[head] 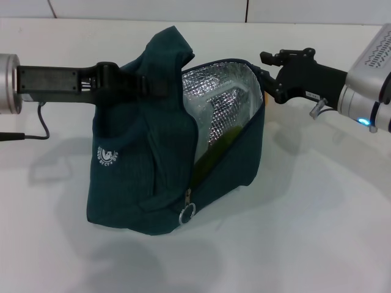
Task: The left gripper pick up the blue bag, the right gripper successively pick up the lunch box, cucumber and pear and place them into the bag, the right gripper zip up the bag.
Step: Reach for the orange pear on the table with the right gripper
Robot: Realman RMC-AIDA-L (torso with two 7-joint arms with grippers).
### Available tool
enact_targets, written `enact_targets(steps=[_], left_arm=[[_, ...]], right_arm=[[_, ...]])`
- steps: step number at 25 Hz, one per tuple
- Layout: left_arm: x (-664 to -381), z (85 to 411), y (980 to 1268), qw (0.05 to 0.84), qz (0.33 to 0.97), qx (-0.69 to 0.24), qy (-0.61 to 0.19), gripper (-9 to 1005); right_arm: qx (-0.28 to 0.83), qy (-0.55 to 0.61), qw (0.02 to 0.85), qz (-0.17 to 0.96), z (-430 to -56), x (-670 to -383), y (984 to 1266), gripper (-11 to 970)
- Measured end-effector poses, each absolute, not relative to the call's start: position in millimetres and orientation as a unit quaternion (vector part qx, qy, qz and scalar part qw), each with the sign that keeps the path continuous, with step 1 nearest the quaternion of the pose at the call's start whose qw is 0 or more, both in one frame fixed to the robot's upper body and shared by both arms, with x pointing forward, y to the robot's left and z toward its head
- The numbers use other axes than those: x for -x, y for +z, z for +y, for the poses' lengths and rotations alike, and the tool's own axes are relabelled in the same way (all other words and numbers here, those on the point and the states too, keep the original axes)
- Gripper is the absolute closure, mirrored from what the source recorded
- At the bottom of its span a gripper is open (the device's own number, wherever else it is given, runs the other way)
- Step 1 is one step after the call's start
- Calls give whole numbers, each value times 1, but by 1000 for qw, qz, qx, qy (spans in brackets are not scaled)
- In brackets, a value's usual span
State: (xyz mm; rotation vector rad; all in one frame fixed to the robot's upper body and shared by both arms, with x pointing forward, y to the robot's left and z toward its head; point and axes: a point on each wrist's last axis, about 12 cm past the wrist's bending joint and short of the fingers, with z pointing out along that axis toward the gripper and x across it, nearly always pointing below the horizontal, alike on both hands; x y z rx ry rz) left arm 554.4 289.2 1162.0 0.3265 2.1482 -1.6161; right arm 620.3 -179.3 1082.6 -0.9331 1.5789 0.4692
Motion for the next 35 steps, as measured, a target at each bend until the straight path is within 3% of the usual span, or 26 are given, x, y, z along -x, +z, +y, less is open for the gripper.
enact_targets(steps=[10,20,35], left_arm=[[-554,289,1162,216,774,-120,-583,935],[-554,289,1162,217,773,-122,-584,934],[-555,288,1163,218,772,-125,-583,933]], right_arm=[[402,198,584,677,-178,-622,1083,677],[409,189,587,672,-178,-622,1084,943],[392,194,606,665,-183,-619,1089,954]])
